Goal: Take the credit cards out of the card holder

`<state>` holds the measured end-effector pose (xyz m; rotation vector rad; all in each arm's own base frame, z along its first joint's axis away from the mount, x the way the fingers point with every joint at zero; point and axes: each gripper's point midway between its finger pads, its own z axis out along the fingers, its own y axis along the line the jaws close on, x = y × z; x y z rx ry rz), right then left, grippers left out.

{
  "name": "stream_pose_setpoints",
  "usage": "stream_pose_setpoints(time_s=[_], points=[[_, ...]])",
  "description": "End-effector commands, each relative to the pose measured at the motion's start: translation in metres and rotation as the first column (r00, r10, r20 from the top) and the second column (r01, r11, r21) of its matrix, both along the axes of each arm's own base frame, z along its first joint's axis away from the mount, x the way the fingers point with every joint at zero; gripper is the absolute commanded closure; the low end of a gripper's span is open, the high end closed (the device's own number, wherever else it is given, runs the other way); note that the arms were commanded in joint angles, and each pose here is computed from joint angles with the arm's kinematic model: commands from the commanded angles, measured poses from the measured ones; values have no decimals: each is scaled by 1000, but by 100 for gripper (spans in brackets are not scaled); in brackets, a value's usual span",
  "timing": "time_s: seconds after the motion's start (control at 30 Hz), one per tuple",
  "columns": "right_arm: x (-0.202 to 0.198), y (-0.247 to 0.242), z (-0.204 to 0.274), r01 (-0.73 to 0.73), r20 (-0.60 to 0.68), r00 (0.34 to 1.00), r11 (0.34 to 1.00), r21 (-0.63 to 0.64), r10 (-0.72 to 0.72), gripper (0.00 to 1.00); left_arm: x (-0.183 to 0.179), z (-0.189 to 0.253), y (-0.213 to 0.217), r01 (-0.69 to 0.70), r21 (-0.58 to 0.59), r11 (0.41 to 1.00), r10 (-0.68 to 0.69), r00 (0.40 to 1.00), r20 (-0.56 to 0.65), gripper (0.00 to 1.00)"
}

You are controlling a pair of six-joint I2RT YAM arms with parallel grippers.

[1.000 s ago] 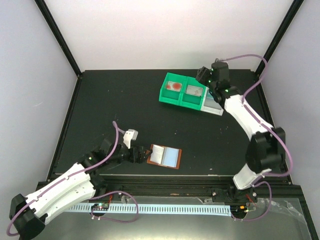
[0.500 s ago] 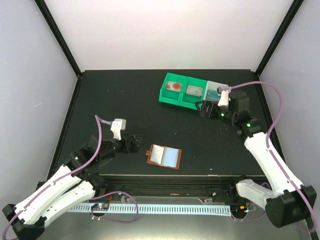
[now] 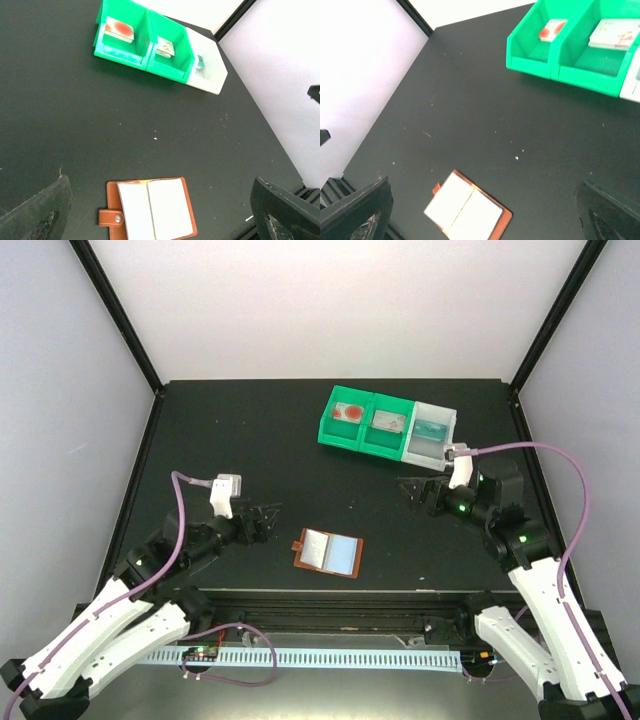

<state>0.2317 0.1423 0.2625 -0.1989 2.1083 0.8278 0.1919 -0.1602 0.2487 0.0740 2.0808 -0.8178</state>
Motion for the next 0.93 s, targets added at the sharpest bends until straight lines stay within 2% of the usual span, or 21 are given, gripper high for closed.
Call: stream_pose_setpoints(time_s=[0.0, 0.37, 0.63, 0.9], points=[[-13, 1, -20, -26, -53, 998, 1000, 6, 26, 0, -5, 17, 1, 12, -55, 998, -9, 999, 40, 1], [-22, 10, -22, -68, -64, 995, 995, 71, 72, 0, -9, 5, 10, -16, -108, 994, 24, 997, 68, 1], [-26, 11, 1, -87, -19, 996, 992, 87, 89, 0, -11, 21, 21, -47, -120, 992, 62, 991, 122, 1], [-23, 9, -10, -68, -30, 997, 995, 78, 70, 0, -8, 16, 21, -55, -79, 995, 63, 994, 93, 1]])
